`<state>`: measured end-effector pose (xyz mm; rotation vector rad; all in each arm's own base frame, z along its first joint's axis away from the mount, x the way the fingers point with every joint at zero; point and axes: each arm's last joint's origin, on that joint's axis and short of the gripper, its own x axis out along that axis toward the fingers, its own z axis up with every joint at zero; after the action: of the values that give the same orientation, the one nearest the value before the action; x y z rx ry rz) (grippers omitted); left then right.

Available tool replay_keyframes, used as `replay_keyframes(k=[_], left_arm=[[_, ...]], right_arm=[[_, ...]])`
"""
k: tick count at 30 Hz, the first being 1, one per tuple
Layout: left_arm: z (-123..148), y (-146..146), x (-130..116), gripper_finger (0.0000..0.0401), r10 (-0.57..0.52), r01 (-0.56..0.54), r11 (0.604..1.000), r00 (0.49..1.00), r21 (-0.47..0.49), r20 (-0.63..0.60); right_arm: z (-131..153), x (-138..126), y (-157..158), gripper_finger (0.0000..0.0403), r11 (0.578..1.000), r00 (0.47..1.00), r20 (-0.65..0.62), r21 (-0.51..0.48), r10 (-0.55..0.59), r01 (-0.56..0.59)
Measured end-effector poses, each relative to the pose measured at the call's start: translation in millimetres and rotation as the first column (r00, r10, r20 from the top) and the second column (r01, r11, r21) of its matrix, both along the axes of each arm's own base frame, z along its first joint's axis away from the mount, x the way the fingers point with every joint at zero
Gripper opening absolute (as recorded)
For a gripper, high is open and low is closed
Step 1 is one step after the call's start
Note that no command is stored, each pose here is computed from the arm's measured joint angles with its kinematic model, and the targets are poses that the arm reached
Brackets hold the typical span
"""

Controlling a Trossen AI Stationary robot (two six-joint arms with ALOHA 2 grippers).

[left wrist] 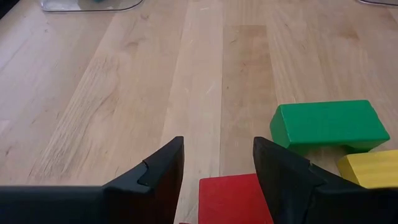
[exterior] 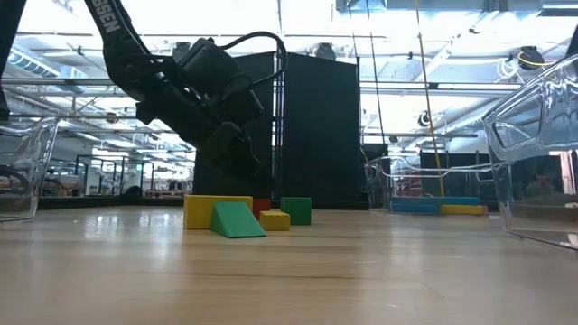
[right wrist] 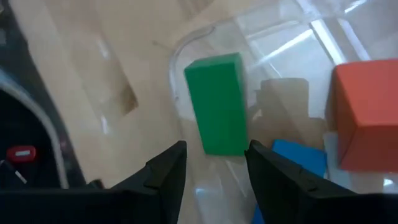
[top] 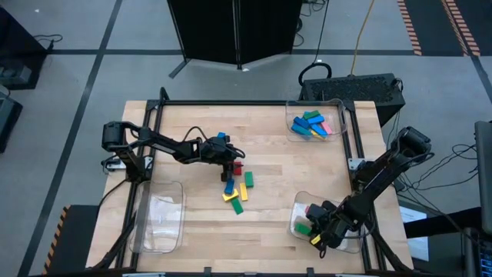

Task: Sort blocks by size
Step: Put the green triangle block into the bottom right transparent bin

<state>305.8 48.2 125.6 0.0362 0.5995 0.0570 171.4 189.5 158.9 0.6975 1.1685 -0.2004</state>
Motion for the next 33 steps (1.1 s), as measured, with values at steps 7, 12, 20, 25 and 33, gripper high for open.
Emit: replay_keyframes(k=[7,12,20,25,33], left_arm=[[4.1,-0.4,-2.6,0.0194,0.001,-0.001,1.0,1.0,-0.002,-0.013],[18.2,-0.2,-10.2,0.0194,0.038,-0.038,0.999,0.999,0.023,-0.031],[34.5,-4.9,-21.5,0.0194,0.015,-0.012,0.999,0.998,0.043,-0.064],[31.8,-19.7,-31.4,0.0194,-0.101,0.122,0.987,0.976,0.102,-0.195],[25.1,-48.4,-39.1,0.0194,-0.309,0.326,0.945,0.907,0.015,-0.285]], right_arm=[[26.4,1.7,7.5,0.0145,1.0,0.997,0.079,0.025,0.005,-0.007],[64.0,7.2,6.3,0.0144,0.993,0.962,0.266,-0.108,0.07,-0.043],[90.4,17.3,-14.6,0.0144,0.932,0.885,0.462,-0.343,0.061,0.115],[84.2,38.4,-34.0,0.0144,0.876,0.883,0.47,-0.424,-0.004,0.23],[69.1,88.2,-63.5,0.0144,0.814,0.874,0.485,-0.497,-0.026,0.3]])
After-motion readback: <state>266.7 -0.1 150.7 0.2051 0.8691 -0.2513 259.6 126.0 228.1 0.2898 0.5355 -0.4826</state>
